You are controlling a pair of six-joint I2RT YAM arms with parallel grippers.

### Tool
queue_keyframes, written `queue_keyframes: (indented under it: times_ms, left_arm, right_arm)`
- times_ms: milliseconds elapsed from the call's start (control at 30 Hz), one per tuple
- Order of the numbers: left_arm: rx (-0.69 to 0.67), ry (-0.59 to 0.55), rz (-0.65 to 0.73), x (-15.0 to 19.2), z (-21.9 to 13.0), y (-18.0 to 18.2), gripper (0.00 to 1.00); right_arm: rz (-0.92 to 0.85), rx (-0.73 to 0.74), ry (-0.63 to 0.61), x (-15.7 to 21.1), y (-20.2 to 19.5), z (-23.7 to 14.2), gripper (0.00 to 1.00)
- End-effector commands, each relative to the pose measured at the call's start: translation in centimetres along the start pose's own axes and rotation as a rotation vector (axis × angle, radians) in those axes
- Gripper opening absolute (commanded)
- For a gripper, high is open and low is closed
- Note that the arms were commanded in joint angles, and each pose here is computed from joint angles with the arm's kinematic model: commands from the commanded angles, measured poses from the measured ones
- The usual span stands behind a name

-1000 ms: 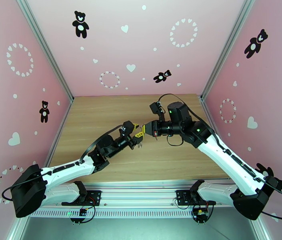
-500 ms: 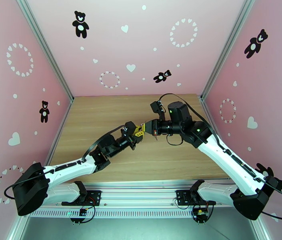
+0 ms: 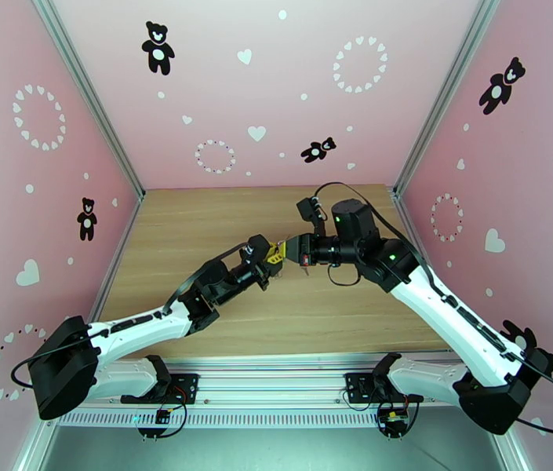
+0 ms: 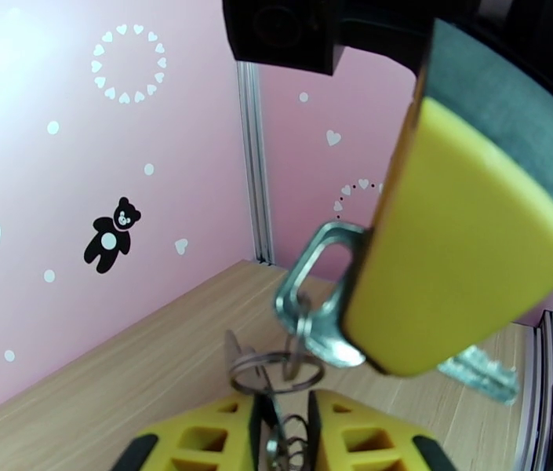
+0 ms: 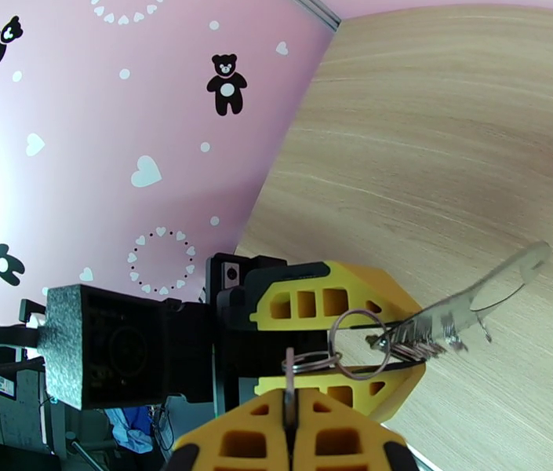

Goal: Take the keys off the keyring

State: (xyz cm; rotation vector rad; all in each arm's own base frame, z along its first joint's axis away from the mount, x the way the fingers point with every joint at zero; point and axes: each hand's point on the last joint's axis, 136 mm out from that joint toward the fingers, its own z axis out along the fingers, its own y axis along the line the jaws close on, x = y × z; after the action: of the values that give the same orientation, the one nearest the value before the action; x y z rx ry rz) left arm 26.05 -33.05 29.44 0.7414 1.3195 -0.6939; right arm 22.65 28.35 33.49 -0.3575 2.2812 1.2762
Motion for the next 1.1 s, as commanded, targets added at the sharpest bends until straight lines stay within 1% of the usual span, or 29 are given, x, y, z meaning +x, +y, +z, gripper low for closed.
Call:
queue_keyframes:
  times_ms: [0, 167, 300, 367, 467, 600, 767, 833, 933, 1000, 1067]
  left_arm:
    - [0.012, -0.011, 0.020, -0.9, 0.3, -0.2, 0.17]
    - [0.027, -0.002, 0.029, -1.0, -0.2, -0.5, 0.07]
    - [0.066, -0.008, 0.030, -1.6, -0.7, -1.2, 0.02]
    - [0.091, -0.002, 0.033, -1.8, -1.0, -1.6, 0.00]
    - [0.114, 0.004, 0.038, -2.0, -1.5, -2.0, 0.00]
    - [0.156, -0.024, 0.038, -2.6, -2.6, -2.7, 0.00]
    - [0.206, -0.036, 0.036, -3.4, -3.3, -3.6, 0.00]
    - [0.187, -0.035, 0.034, -3.5, -3.3, -3.2, 0.00]
    - [0.123, -0.037, 0.037, -3.6, -3.4, -2.2, 0.00]
    - [0.110, -0.047, 0.054, -3.7, -3.6, -2.0, 0.00]
    - [0.101, -0.055, 0.065, -4.1, -3.6, -1.8, 0.00]
  right_arm:
    - [-0.042, -0.021, -0.032, -0.3, 1.0, -0.9, 0.00]
    - [-0.057, -0.016, -0.032, -0.4, 1.2, -1.2, 0.00]
    - [-0.083, 0.006, -0.033, -0.5, 1.2, -1.7, 0.00]
    - [-0.095, 0.018, -0.031, -0.5, 1.2, -1.9, 0.00]
    - [-0.118, 0.031, -0.019, -0.5, 1.3, -2.2, 0.00]
    - [-0.143, 0.058, -0.010, -0.5, 1.0, -2.6, 0.00]
    - [-0.166, 0.023, 0.044, -0.2, 1.5, -2.0, 0.00]
    - [-0.184, 0.004, 0.077, 0.2, 1.9, -2.0, 0.02]
    - [-0.213, -0.031, 0.103, 1.0, 2.4, -2.3, 0.06]
    - [-0.234, -0.024, 0.125, 1.7, 2.2, -2.6, 0.07]
    - [-0.254, -0.047, 0.135, 2.2, 2.5, -2.8, 0.08]
